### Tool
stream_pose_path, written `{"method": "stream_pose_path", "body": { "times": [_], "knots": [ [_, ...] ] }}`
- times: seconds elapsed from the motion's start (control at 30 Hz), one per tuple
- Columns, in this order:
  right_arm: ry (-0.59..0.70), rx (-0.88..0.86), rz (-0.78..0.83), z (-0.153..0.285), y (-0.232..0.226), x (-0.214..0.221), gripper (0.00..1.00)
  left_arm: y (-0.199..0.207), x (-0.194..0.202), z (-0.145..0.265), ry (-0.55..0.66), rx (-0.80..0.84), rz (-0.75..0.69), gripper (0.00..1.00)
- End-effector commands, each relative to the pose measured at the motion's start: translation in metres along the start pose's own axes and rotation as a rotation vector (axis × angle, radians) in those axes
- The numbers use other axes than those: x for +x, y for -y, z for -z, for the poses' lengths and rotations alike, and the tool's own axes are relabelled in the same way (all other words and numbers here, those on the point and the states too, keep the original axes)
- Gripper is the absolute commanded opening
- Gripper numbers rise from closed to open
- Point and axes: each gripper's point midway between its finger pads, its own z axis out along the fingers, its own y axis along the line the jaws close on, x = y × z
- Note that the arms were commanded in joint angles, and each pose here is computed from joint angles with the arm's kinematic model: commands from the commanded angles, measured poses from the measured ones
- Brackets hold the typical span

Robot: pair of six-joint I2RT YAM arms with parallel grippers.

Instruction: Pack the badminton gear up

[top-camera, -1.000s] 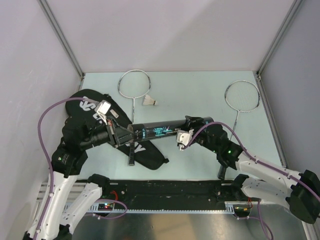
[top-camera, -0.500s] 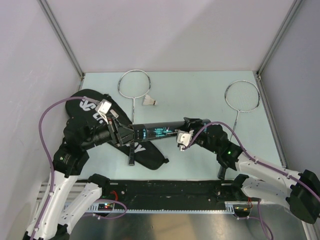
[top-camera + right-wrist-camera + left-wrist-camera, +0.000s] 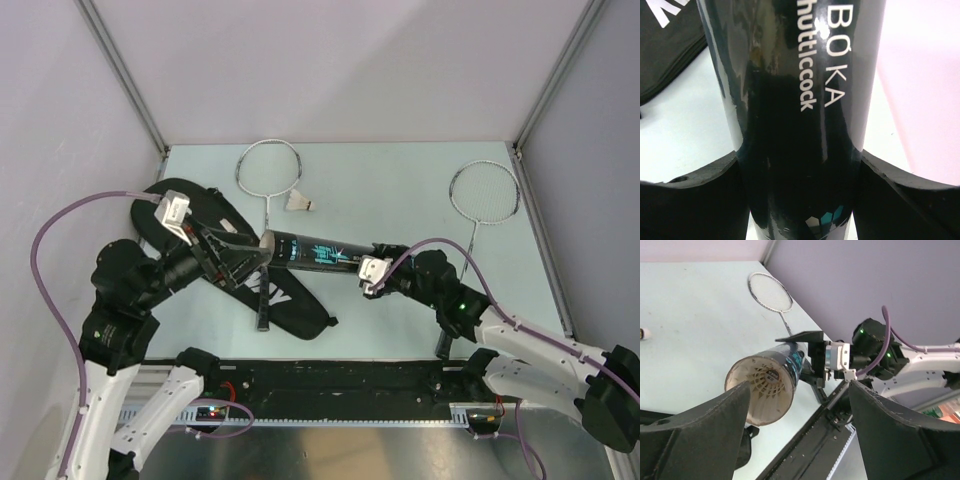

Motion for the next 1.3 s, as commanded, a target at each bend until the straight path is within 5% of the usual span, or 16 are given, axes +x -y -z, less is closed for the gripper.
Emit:
{"method": "stream_pose_path", "body": {
  "times": [0.0,0.2,0.5,0.87,1.27],
  "knots": [
    [0.032,0.038,-0.157,0.008,0.007,-0.014,0.29,-0.008,-0.021,-0.004,0.063,-0.060,-0.059,0.85],
    [0.053,0.080,-0.279,0.014,0.009,-0.016,0.29,-0.029,-0.040,-0.017,0.088,-0.161,-0.073,0.87],
    [0.081,0.312,-0.488,0.043,0.055,-0.024,0.29,-0.117,-0.050,-0.041,0.120,-0.511,-0.064,0.87],
    [0.250,0.378,-0.560,0.075,0.076,-0.060,0.29,-0.233,-0.016,-0.136,-0.142,-0.590,0.041,0.82],
    [0.285,0.363,-0.546,0.081,0.075,-0.069,0.29,-0.354,0.040,-0.231,-0.342,-0.572,0.214,0.72]
  ]
}}
